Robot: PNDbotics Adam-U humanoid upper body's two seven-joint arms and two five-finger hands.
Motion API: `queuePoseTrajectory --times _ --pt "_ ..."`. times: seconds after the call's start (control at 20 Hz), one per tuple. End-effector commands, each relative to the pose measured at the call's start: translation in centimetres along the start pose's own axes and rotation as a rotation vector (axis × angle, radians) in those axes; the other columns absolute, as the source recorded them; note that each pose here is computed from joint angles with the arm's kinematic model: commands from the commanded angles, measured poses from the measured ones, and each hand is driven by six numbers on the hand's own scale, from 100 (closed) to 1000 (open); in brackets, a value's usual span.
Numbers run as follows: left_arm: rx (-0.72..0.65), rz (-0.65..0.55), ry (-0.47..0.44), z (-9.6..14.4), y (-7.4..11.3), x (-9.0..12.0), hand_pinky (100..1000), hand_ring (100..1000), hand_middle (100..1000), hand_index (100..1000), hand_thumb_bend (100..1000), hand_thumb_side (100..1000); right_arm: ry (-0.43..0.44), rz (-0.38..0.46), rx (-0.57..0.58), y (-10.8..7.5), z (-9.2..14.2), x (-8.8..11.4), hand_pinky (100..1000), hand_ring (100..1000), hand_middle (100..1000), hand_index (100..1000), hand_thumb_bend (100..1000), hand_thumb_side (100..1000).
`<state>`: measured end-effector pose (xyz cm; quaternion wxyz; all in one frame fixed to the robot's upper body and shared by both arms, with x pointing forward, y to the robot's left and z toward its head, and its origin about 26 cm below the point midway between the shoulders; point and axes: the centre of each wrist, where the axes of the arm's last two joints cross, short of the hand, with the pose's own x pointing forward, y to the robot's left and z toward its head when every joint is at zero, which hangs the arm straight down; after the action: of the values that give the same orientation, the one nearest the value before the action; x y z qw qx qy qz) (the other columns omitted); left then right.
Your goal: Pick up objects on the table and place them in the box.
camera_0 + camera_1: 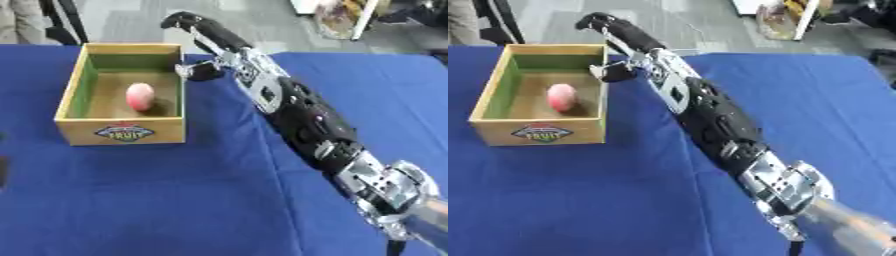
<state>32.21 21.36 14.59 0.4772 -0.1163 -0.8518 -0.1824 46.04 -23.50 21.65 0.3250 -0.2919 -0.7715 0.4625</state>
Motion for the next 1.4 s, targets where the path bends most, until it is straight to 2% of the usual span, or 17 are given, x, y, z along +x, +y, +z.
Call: queuePoseTrajectory --times 0.05,0.35,0.45,0.5,0.7,0.95,1.15,1.4 --pt "0.023 -0.025 -0.004 0.2 0.7 0.3 644 784 546 687 325 100 -0.011 -0.018 -0.049 -2.1 0.4 0.3 790 989 842 885 100 165" --pt "0.071 -0.045 0.014 0.8 1.5 0.0 645 784 547 686 323 100 0.045 -0.111 -0.127 -2.1 3.6 -0.7 725 976 798 848 100 205" --pt "0.091 -0.052 0.019 1.1 1.7 -0.1 645 785 547 686 322 100 0.071 -0.143 -0.156 -2.0 5.0 -1.1 704 970 779 836 100 260" --pt "0.099 -0.055 0.02 1.1 1.9 -0.1 645 785 547 686 320 100 0.086 -0.161 -0.173 -1.9 5.7 -1.2 683 961 761 822 100 340" --pt "0.13 -0.068 0.029 1.5 2.3 -0.2 645 786 547 687 318 100 0.169 -0.243 -0.249 -1.1 8.7 -2.1 651 945 728 794 100 414" --pt "0.158 -0.079 0.039 1.9 2.6 -0.4 645 786 547 686 316 100 0.247 -0.335 -0.282 -0.2 12.1 -2.4 645 943 714 784 100 472" --pt "0.166 -0.08 0.043 2.0 2.7 -0.5 645 788 547 686 312 100 0.298 -0.419 -0.301 0.2 13.7 -2.6 640 937 698 776 100 534" --pt "0.172 -0.08 0.048 2.1 2.7 -0.6 645 788 547 685 310 100 0.32 -0.523 -0.322 0.5 14.7 -2.8 636 933 690 776 100 571"
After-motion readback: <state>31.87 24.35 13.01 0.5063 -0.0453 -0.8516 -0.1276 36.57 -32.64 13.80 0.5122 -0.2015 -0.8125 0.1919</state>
